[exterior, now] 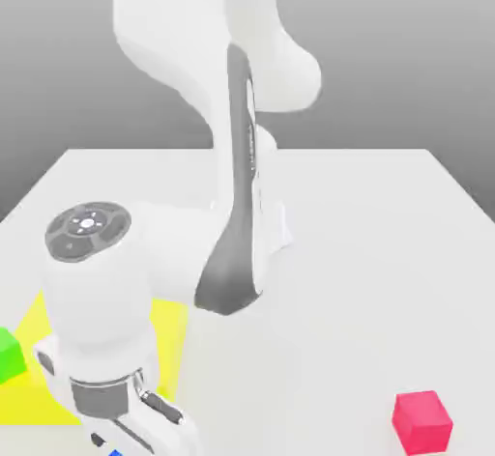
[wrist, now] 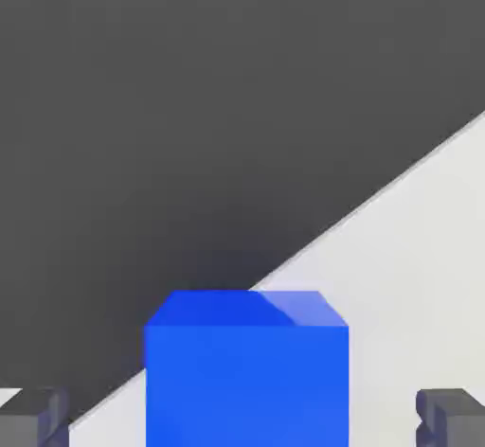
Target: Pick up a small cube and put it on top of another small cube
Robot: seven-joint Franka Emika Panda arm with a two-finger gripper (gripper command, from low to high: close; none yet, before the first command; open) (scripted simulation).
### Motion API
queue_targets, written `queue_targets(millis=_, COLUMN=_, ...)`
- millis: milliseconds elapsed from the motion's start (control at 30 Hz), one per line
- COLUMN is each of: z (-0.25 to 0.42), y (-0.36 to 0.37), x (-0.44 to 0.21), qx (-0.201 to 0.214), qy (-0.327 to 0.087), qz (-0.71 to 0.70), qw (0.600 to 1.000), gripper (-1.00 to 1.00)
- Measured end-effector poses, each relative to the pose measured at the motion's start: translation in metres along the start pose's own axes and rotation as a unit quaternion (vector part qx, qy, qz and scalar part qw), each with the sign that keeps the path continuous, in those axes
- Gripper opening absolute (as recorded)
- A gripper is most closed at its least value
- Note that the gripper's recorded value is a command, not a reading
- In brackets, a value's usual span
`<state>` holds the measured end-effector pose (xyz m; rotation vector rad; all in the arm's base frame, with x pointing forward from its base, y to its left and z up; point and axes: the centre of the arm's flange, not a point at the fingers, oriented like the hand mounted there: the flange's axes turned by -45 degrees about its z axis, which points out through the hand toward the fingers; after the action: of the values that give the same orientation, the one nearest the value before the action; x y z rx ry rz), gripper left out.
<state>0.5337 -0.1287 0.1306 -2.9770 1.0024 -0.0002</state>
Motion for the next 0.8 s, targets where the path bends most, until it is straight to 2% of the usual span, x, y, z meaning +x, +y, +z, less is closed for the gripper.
queue_targets(millis=167, z=0.004, y=0.000, x=0.000, qx=0.000, qy=0.000, qz=0.000, qw=1.000, gripper=-1.00)
queue_targets(millis=333, z=-0.051, y=0.000, x=0.000, qx=0.000, qy=0.000, qz=0.001, qw=1.000, gripper=-1.00)
queue_targets(millis=567, z=-0.117, y=0.068, x=-0.023, qx=0.000, qy=0.000, qz=0.117, qw=0.993, gripper=-1.00)
queue_targets(millis=800, z=-0.162, y=0.141, x=-0.066, qx=0.001, qy=0.000, qz=0.252, qw=0.968, gripper=-1.00)
